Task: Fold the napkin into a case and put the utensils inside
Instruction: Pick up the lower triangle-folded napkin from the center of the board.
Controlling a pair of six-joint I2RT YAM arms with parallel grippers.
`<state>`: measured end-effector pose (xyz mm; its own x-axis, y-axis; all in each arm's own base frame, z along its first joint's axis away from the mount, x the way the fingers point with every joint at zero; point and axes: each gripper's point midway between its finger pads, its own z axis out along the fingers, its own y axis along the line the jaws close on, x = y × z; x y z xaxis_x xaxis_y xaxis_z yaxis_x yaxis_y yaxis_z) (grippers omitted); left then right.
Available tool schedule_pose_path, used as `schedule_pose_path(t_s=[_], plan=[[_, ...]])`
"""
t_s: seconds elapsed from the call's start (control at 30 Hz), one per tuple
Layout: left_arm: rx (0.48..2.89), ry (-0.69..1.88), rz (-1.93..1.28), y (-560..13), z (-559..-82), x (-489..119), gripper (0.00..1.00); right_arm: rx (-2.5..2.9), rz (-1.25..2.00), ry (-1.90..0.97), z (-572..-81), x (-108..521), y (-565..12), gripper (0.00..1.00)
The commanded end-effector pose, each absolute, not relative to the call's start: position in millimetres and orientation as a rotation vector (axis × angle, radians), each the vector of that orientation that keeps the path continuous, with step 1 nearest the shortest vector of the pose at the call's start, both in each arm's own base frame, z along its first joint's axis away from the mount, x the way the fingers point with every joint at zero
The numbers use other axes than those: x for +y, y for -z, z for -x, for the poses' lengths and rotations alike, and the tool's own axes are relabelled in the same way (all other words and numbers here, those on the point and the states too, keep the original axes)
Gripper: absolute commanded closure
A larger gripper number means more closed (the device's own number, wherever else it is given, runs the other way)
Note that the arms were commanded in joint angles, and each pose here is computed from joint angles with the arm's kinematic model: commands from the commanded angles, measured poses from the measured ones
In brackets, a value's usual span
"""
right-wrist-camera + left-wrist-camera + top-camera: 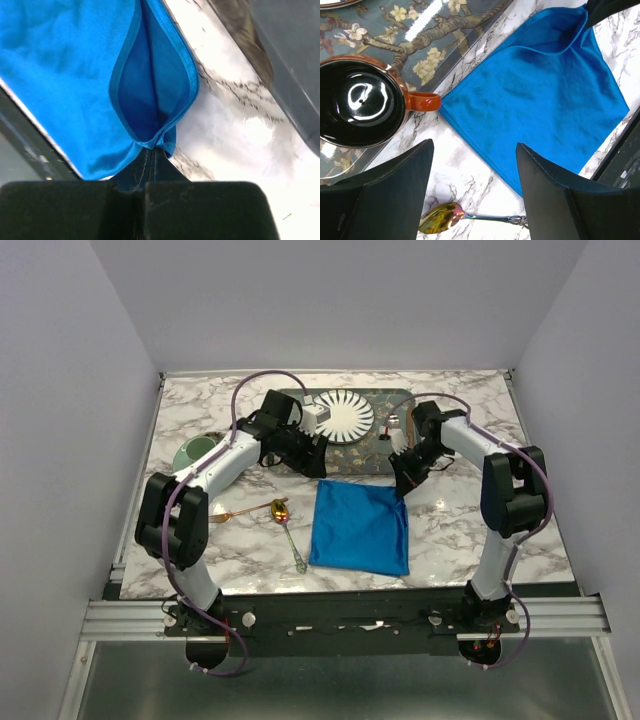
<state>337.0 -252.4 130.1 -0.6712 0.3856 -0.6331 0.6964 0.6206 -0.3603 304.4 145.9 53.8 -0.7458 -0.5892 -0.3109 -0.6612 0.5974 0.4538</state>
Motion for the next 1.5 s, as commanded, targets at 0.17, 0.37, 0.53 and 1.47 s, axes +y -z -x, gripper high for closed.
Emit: schedule_pose_path(t_s=[0.17,0.37,0.53,1.47], plan=[[2.138,0.839,-0.888,-154.0,-323.7,-254.0,0.32,2.654,1.166,-0.722,-317.4,147.8,-53.4,0.99],[1.763,0.658,-1.306,-150.0,-285.3,-306.8,0.58,2.743,1.064,-0.862,-305.5,155.0,-49.1,0.99],[1.640,0.620,-1.460,-129.5,-269.2,-363.1,0.66,2.760,1.014,-0.886,-305.6,153.2,-49.4,0.99],[1.566,0.599,-1.621,-66.4,-243.4,-458.8,0.85,2.879,0.696,-1.173,-298.5,151.2,-39.8,0.99]])
